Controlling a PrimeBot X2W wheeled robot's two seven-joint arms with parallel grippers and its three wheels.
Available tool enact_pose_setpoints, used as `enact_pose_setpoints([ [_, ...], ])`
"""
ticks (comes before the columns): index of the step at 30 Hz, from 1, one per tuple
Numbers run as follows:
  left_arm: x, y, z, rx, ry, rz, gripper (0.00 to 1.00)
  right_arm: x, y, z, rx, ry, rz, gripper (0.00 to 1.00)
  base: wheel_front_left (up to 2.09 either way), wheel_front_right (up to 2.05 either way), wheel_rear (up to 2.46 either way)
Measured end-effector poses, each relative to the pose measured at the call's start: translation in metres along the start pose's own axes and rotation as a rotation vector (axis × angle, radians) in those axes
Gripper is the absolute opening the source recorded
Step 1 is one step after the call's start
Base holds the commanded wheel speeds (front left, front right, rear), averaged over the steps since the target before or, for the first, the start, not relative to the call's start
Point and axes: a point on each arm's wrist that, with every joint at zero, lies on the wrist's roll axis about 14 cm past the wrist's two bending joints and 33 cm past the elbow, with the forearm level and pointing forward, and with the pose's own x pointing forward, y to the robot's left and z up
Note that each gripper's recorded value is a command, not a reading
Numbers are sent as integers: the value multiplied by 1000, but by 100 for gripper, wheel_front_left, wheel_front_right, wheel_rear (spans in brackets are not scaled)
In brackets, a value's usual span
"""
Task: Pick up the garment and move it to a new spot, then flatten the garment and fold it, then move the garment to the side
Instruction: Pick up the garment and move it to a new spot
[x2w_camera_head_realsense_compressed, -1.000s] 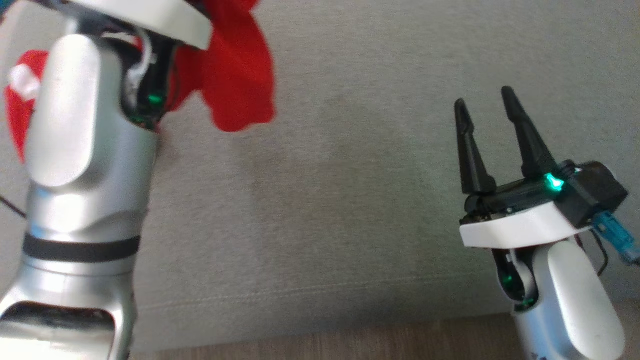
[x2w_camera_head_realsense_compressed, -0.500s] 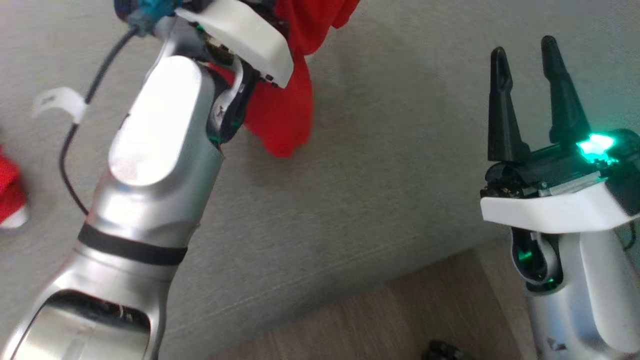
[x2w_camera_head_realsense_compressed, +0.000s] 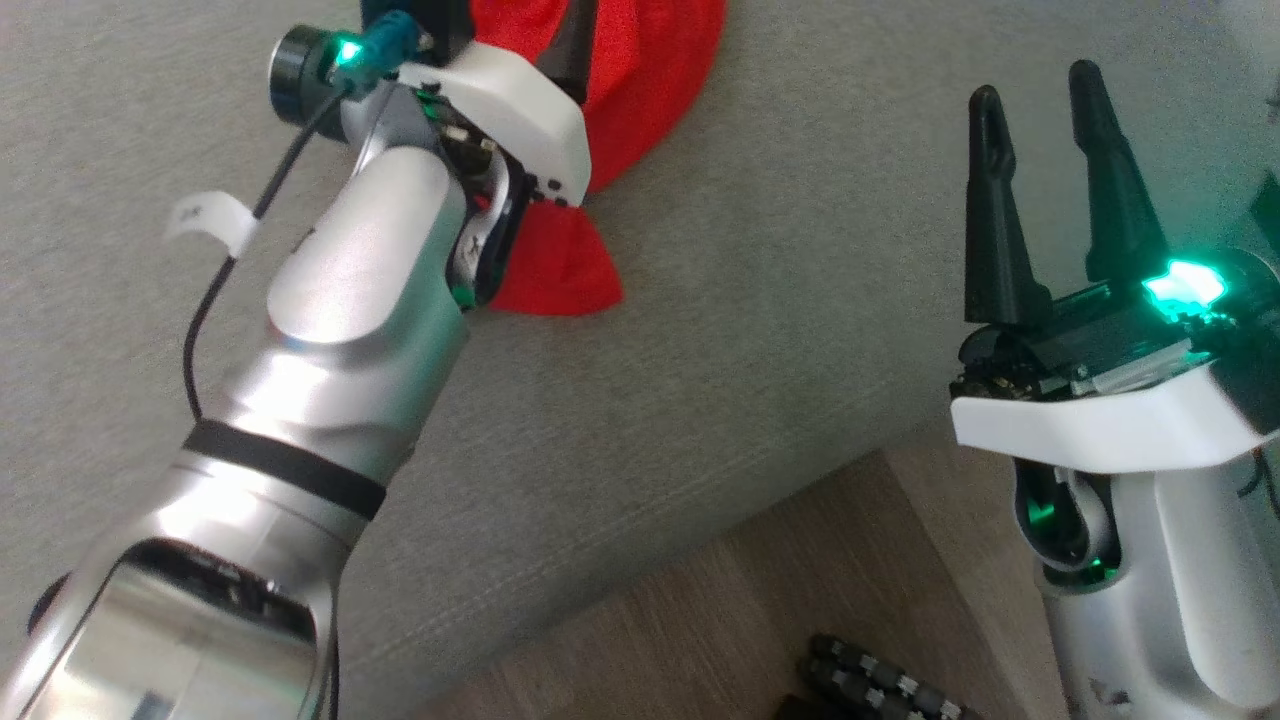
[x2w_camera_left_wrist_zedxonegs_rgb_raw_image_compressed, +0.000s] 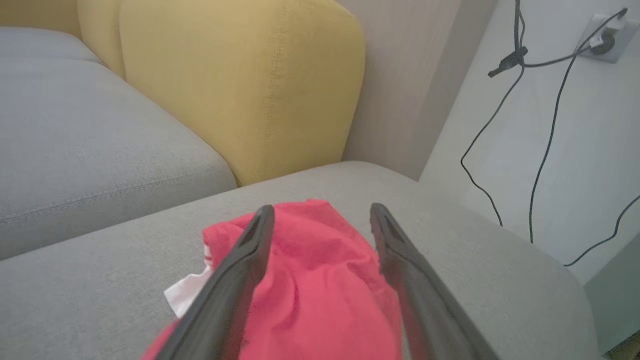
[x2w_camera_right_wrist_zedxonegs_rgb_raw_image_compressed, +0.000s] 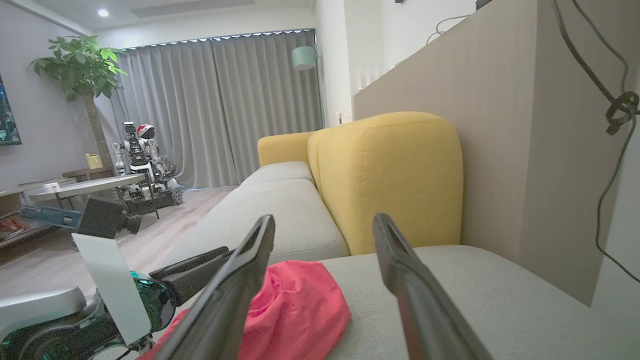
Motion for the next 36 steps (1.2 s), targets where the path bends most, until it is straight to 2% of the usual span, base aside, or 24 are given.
enact_pose_setpoints([
  [6, -14, 43, 43, 21, -88, 117, 100, 9, 23, -13, 16, 14, 68, 100, 0, 0, 0],
  [9, -33, 70, 77, 93, -168, 173, 100, 13, 39, -23, 13, 30, 114, 100, 0, 0, 0],
  [11, -67, 98, 90, 157, -202, 246, 100, 16, 57, -34, 6, 51, 164, 100, 0, 0, 0],
  [15, -132, 121, 64, 178, -139, 350, 100, 15, 80, -47, 7, 82, 227, 100, 0, 0, 0],
  [20, -192, 121, 47, 172, -99, 438, 100, 5, 100, -62, 12, 130, 278, 100, 0, 0, 0],
  [26, -251, 104, 58, 179, -146, 534, 100, -6, 117, -64, 14, 152, 326, 100, 0, 0, 0],
  [30, -278, 90, 59, 157, -167, 590, 100, -15, 124, -64, 22, 166, 343, 100, 0, 0, 0],
  [36, -303, 86, 60, 155, -179, 646, 100, -22, 129, -67, 25, 186, 358, 100, 0, 0, 0],
])
